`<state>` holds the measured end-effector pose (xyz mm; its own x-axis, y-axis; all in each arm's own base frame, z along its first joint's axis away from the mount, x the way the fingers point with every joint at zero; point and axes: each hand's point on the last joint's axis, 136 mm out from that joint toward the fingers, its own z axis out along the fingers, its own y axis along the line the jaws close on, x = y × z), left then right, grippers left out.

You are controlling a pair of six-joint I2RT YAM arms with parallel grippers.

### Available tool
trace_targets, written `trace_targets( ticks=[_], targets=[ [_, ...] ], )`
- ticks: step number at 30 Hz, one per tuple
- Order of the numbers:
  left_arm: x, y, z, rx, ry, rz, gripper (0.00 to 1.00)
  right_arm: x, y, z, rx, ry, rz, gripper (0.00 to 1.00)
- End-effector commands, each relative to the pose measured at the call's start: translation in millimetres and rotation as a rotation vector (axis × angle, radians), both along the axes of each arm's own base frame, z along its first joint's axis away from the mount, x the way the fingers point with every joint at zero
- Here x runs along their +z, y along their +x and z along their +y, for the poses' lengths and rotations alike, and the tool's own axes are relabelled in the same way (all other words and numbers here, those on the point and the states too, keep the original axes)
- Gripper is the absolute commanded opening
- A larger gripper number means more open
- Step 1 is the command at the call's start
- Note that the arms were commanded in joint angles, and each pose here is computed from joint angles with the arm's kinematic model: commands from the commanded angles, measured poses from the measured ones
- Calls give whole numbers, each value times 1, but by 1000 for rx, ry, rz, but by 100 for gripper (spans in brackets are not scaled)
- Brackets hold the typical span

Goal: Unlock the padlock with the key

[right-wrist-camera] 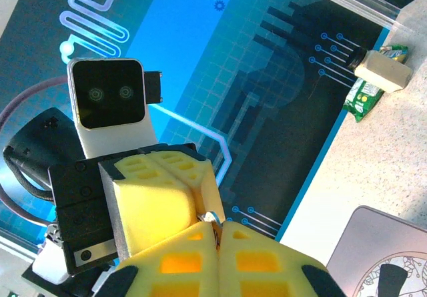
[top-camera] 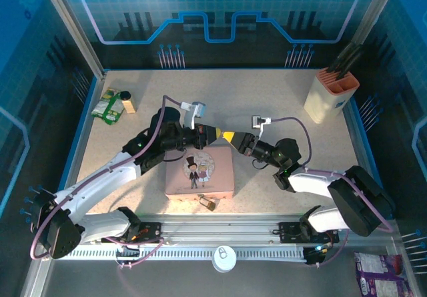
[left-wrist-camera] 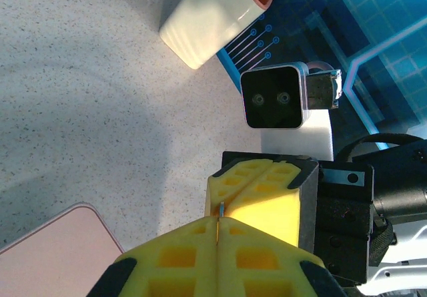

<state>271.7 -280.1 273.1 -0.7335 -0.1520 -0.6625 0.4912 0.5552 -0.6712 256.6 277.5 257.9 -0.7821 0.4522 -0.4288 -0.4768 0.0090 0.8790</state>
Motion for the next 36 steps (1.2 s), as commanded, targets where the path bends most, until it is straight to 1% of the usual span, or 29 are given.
trace_targets(
  ticks=[1, 3, 4, 5, 7, 8, 9, 10, 12, 13, 15, 16, 17, 18, 19, 21, 25, 28, 29, 31, 34, 36],
  targets=[
    [6, -1, 4, 10, -3, -9, 0, 21, -12, 4, 30, 23, -77, 0],
    [4, 1, 6, 23, 14, -11, 0, 18, -12, 4, 27, 6, -68, 0],
    [3, 2, 8, 31, 24, -11, 5, 16, -12, 4, 24, -4, -61, 0],
    [2, 2, 9, 38, 34, -13, 13, 14, -11, 3, 16, -14, -55, 0],
    [-1, 4, 19, 78, 76, -16, 37, 5, -6, -3, -19, -60, -11, 0],
    [-4, 4, 26, 102, 116, -12, 46, -3, -2, -9, -45, -98, 21, 0],
    [-8, 2, 35, 127, 168, -11, 53, -12, 2, -16, -79, -152, 54, 0],
    [-12, 1, 48, 162, 225, -10, 58, -20, 5, -25, -118, -223, 76, 0],
    [-24, -3, 73, 226, 336, 14, 64, -37, 6, -45, -209, -403, 106, 0],
    [-33, -6, 87, 263, 398, 43, 65, -41, 4, -56, -254, -491, 99, 0],
    [-50, -15, 114, 341, 521, 128, 65, -45, 2, -76, -326, -595, 93, 0],
    [-62, -27, 125, 347, 590, 189, 65, -47, 1, -86, -353, -634, 96, 0],
    [-69, -36, 131, 336, 637, 221, 66, -46, -1, -92, -371, -653, 92, 0],
    [-77, -48, 137, 332, 691, 246, 70, -47, -4, -97, -380, -672, 87, 0],
    [-84, -60, 142, 331, 744, 265, 70, -48, -6, -100, -383, -686, 78, 0],
    [-93, -80, 144, 307, 796, 285, 72, -51, -9, -103, -387, -698, 77, 0],
    [-112, -114, 140, 273, 836, 371, 73, -60, -10, -102, -379, -687, 111, 0],
    [-123, -135, 131, 237, 851, 407, 75, -63, -10, -100, -364, -682, 125, 0],
    [-126, -140, 126, 221, 846, 409, 75, -65, -10, -100, -361, -689, 129, 0],
    [-132, -152, 108, 139, 821, 406, 76, -68, -11, -101, -362, -701, 134, 0],
    [-146, -164, 92, 114, 810, 449, 76, -72, -11, -102, -365, -696, 143, 0],
    [-159, -168, 87, 131, 809, 478, 75, -74, -12, -102, -368, -682, 154, 0]
  ],
)
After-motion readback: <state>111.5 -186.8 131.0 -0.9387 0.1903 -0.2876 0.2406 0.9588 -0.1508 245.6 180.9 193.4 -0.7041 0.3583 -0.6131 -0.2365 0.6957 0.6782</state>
